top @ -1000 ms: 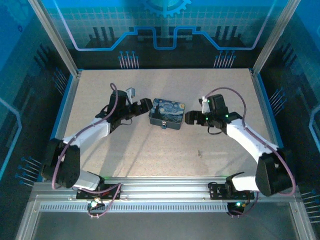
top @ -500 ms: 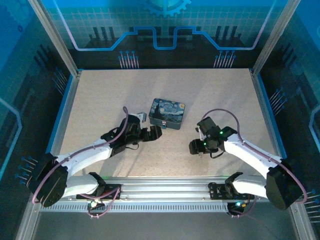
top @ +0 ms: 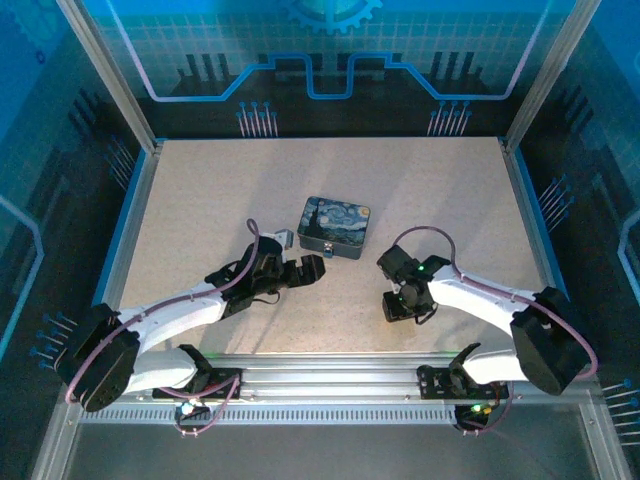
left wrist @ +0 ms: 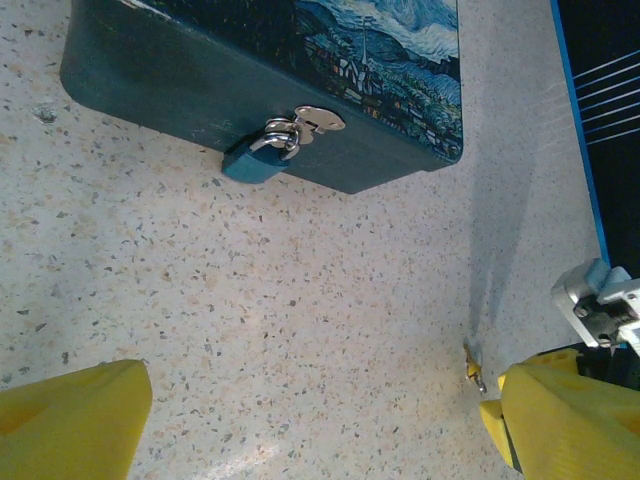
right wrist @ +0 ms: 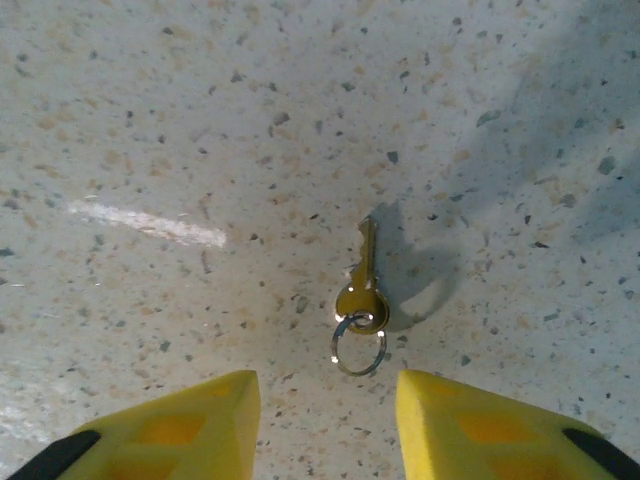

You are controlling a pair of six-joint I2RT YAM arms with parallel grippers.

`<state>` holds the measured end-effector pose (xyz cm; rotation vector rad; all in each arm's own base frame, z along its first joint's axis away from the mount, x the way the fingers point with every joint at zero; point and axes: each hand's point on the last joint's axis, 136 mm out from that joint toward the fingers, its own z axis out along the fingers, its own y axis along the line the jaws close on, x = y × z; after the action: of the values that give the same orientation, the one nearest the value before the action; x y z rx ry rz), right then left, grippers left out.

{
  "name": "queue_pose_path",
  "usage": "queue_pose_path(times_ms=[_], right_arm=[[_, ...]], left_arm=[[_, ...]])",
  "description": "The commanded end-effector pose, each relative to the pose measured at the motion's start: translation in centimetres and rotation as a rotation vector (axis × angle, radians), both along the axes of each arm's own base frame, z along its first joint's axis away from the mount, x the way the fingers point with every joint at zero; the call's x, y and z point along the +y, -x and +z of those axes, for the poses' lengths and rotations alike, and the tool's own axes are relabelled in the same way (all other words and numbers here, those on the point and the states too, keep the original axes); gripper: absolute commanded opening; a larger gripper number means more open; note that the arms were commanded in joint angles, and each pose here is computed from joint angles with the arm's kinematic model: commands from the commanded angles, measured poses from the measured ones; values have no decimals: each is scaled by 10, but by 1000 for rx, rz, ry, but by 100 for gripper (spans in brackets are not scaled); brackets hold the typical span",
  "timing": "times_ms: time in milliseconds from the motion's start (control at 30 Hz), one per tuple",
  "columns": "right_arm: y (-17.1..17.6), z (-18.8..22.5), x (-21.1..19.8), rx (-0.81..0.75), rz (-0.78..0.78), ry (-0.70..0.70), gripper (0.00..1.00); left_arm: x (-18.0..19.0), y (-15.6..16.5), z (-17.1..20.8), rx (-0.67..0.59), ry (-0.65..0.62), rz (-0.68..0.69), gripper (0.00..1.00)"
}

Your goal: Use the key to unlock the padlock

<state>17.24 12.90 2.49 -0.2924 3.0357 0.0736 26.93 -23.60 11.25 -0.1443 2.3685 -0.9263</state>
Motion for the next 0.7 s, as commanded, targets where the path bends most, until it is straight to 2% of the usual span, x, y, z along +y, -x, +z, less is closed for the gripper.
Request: queue_pose_path(times_ms=[0,100,667], right_arm=[[1,-6,-4,0,8,42,39],[-1,-8,-3,0,6,38,35],[-6,-12,-10,30,-29,55,32]], left_arm=[[2,-2,-2,-13,-3,17,92],[2,-2,-2,-12,-5,18,92],[0,-4,-2,-6,-13,13,92]])
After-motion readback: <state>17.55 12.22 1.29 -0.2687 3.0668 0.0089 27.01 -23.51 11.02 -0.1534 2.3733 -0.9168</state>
